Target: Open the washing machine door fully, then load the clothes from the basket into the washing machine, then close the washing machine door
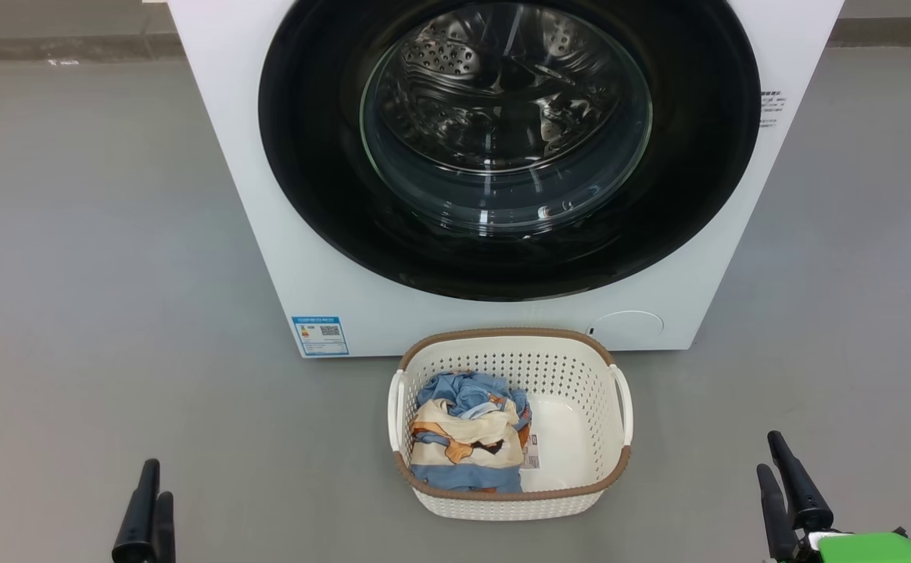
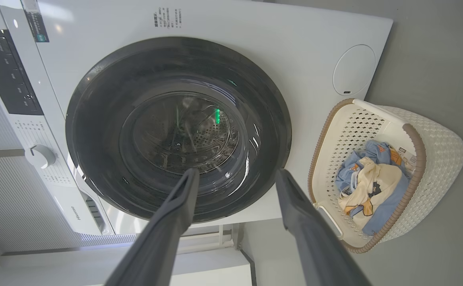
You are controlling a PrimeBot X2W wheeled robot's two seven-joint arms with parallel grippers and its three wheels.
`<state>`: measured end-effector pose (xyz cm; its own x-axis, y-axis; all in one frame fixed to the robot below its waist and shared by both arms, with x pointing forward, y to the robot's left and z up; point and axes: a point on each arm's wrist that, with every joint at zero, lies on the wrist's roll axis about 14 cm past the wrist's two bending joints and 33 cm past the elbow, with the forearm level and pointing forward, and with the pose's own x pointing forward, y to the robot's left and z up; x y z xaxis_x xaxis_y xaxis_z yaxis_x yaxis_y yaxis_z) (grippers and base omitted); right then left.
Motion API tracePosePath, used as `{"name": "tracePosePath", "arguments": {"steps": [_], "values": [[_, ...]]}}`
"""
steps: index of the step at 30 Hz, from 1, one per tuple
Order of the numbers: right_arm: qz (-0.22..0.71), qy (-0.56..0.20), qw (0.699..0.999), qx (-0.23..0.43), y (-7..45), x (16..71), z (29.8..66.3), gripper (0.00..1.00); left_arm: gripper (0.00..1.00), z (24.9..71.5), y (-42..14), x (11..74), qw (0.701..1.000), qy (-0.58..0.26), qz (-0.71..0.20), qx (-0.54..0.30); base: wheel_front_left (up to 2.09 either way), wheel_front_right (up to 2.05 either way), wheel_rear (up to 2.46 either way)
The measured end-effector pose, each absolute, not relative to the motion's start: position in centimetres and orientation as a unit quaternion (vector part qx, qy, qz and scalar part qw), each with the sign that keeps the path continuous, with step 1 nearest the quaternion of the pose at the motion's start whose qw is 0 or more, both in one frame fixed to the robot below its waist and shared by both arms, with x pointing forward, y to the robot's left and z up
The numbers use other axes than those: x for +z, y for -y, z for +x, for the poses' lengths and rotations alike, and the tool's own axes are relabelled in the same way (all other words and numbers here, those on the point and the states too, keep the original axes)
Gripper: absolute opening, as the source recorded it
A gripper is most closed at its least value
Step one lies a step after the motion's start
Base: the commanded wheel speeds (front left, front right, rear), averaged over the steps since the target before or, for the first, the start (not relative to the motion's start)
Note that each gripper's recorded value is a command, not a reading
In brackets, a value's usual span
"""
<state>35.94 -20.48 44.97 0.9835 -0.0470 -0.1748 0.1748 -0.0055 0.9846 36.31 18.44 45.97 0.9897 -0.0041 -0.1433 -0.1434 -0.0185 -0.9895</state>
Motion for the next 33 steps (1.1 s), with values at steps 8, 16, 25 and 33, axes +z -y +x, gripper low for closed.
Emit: {"name": "tracePosePath", "arguments": {"steps": [8, 16, 25, 33], "values": [[0.673, -0.046, 0.734, -0.078, 20.4, 45.1, 36.1, 1.00, 1.00, 36.4, -19.0, 46.3, 0.729, -0.048, -0.681, 0.049, 0.00, 0.00, 0.00], [0.634, -0.052, 0.768, -0.070, 19.9, 45.3, 36.2, 1.00, 1.00, 36.5, -19.1, 46.8, 0.758, -0.042, -0.650, 0.044, 0.00, 0.00, 0.00], [0.570, -0.062, 0.817, -0.058, 19.4, 45.3, 36.3, 1.00, 1.00, 36.6, -19.0, 47.2, 0.798, -0.040, -0.601, 0.036, 0.00, 0.00, 0.00], [0.524, -0.065, 0.848, -0.049, 19.0, 45.4, 36.4, 1.00, 1.00, 36.8, -19.1, 47.7, 0.839, -0.037, -0.543, 0.026, 0.00, 0.00, 0.00]]}}
